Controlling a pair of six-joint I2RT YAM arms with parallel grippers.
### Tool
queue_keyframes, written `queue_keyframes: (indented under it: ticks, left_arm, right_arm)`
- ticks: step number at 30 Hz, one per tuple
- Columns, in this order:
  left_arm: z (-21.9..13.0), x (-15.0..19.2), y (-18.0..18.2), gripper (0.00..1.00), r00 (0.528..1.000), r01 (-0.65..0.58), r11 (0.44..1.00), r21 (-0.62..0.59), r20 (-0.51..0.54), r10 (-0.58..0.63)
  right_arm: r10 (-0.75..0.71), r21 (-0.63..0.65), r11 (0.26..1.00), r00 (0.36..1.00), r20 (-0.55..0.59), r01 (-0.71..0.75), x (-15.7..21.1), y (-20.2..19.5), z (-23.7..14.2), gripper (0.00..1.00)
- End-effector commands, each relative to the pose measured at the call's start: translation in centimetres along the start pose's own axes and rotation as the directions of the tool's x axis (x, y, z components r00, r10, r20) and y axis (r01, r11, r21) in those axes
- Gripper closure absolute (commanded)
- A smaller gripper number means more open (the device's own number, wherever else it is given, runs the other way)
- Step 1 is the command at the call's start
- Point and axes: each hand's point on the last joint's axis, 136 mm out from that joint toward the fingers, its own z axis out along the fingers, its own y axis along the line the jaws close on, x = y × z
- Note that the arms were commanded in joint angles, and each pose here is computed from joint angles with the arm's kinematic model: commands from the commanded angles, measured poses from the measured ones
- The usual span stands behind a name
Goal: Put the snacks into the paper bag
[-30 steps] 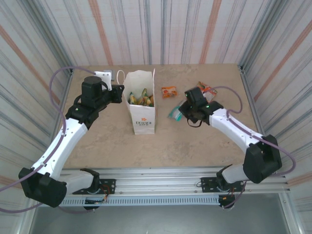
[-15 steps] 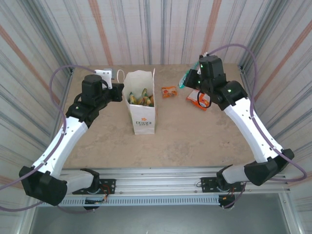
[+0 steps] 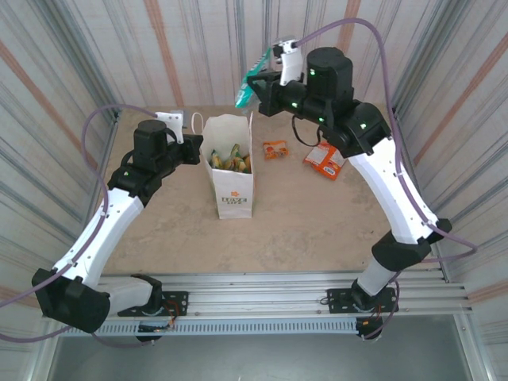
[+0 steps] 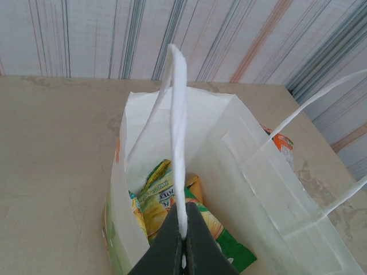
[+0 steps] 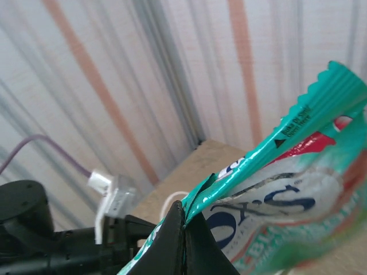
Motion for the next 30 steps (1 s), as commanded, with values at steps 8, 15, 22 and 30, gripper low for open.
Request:
queue_keyframes:
  ticks: [8, 15, 22, 30]
  left_arm:
    - [-1.3, -2.0, -0.6, 1.0, 0.998, -0.018, 1.0, 0.014, 0.053, 0.017]
    - [-1.3, -1.9, -0.6, 1.0, 0.999, -0.023, 1.0, 0.016, 0.05, 0.022]
    - [-1.2, -1.5, -0.5, 1.0, 0.999, -0.023, 1.0, 0.016, 0.043, 0.022]
    - [-1.1, -1.5, -0.6, 1.0, 0.999, -0.027, 0.999, 0.019, 0.043, 0.026]
  right_arm:
    - [-0.063, -0.096, 0.994, 0.978, -0.197, 0.045, 6.0, 1.3, 4.8, 1.0]
    - [-0.036, 0.025, 0.998, 0.917, -0.398, 0.05, 11.7, -2.3, 6.3, 1.0]
    - [-0.038, -0.049, 0.999, 0.825, -0.564, 0.012, 16.3, -2.1, 7.0, 1.0]
    - [-0.001, -0.022, 1.0, 0.766, -0.642, -0.017, 19.0, -3.0, 7.7, 1.0]
